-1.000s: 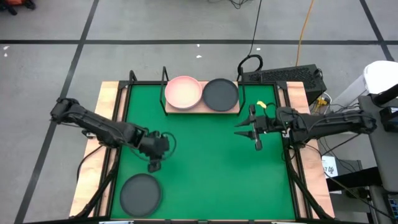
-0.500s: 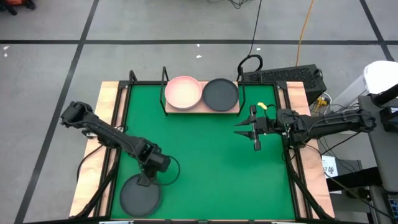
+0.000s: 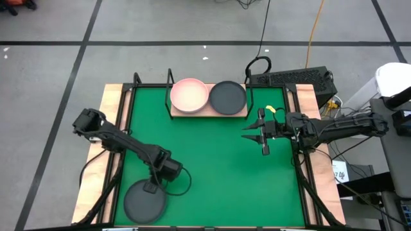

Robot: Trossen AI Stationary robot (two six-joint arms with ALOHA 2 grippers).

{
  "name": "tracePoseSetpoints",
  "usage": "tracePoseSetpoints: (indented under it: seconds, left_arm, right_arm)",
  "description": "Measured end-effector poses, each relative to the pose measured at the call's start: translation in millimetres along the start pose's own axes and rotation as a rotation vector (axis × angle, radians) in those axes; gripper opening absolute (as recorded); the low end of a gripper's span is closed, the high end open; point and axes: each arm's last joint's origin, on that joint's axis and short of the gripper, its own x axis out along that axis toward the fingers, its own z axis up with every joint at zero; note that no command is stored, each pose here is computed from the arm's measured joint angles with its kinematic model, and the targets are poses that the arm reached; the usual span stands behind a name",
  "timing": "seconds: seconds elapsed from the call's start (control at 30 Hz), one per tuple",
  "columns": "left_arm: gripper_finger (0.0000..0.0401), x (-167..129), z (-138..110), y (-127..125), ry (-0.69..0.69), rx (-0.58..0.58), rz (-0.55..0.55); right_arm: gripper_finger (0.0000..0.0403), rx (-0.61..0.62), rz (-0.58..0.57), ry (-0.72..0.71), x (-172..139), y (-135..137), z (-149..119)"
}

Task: Place and stack plates onto a shelf
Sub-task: Stack the black plate on top of the other black plate on the shelf

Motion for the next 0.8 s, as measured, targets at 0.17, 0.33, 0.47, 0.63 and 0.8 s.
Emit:
tracePoseSetpoints:
  seconds: [0.17, 0.33, 0.47, 0.63, 0.8]
  left_arm:
    - [0.0111, 11, 3, 6, 0.039, 0.013, -0.047]
    - [0.0111, 21, 5, 9, 0.08, 0.005, -0.084]
    - [0.01, 25, 5, 11, 0.094, 0.017, -0.092]
    - [0.0035, 25, 6, 12, 0.089, 0.045, -0.121]
    - [0.0012, 20, 7, 20, 0.07, -0.011, -0.163]
  right_arm:
    - [0.0105, 0.0, 0.001, 0.008, 0, 0, -1]
    - [0.0105, 0.001, 0.001, 0.011, 0, 0, -1]
    - [0.0105, 0.001, 0.001, 0.011, 0, 0, -1]
    - [0.0105, 0.001, 0.001, 0.01, 0, 0, -1]
    - [0.0105, 0.001, 0.001, 0.01, 0, 0, -1]
